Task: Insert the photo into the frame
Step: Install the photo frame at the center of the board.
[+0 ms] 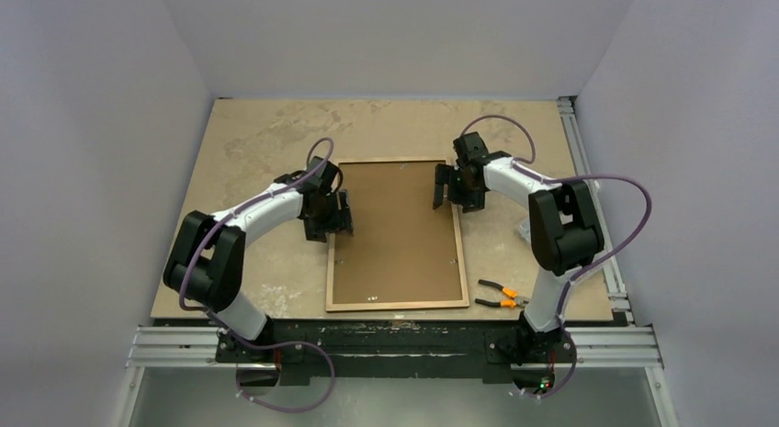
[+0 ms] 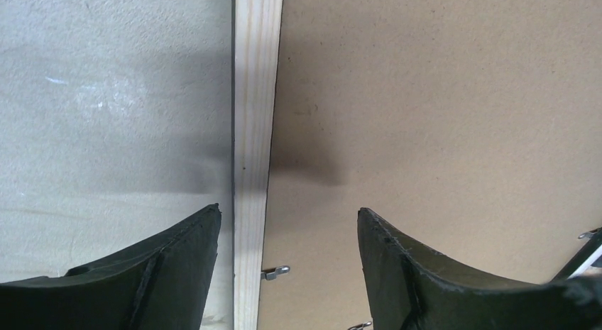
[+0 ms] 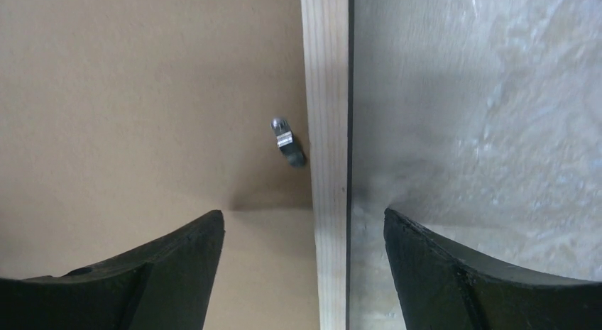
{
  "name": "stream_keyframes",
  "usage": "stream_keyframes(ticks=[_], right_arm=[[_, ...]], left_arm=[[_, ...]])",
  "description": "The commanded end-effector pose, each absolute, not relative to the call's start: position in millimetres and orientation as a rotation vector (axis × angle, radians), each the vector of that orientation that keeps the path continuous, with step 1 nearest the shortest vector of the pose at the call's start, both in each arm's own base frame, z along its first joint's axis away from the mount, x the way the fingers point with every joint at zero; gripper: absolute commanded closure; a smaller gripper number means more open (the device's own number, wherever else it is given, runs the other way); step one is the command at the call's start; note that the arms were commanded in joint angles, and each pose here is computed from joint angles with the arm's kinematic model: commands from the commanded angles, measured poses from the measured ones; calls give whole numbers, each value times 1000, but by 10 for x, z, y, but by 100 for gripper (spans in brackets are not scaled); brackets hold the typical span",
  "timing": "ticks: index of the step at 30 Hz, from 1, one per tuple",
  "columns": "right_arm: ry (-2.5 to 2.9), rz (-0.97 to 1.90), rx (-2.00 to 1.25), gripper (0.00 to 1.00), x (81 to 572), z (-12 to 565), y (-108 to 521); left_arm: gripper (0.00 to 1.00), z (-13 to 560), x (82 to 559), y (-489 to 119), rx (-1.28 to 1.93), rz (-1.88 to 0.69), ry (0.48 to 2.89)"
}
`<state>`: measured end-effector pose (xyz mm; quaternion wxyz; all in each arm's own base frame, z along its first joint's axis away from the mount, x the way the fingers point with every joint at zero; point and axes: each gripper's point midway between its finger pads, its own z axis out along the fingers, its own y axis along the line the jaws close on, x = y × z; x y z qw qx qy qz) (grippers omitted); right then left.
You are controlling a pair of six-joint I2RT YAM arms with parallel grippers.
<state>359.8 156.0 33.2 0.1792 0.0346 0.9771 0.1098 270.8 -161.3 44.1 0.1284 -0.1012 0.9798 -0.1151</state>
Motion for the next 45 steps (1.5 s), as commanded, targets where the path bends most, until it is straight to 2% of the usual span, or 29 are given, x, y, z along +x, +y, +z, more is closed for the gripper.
stream_keyframes(ticks=[1,6,11,19,21,26,28,31,33,35,38,45], right_arm=[[2722,226,80,20,3872,392,1496],[2718,99,59,26,4004,366,1372],[2736,62,25,48,3998,274,1327],[2754,107,17,95,3974,192,1391],[2753,108,19,100,3981,197,1395],[2744,137,13,99,3985,274,1425],[2731,167,7,78,3958,364,1452],[2705,229,24,52,3896,503,1473],[2693,295,42,39,3830,580,1493],[2686,366,64,31,3754,620,1506],[2683,452,101,25,3627,635,1505],[2697,549,119,23,3435,596,1560]], left_arm=[[32,510,2859,-1655,-235,-358,2823],[34,460,2856,-1640,-232,-344,2834],[35,445,2854,-1649,-230,-348,2840],[36,447,2855,-1670,-222,-365,2840],[36,462,2862,-1674,-221,-369,2836],[34,536,2918,-1678,-231,-386,2818],[32,585,2970,-1667,-244,-396,2804],[31,664,3070,-1639,-271,-423,2782],[30,716,3166,-1607,-295,-440,2765],[30,752,3259,-1573,-313,-445,2756],[30,783,3420,-1519,-337,-432,2751],[31,700,3727,-1402,-371,-271,2793]])
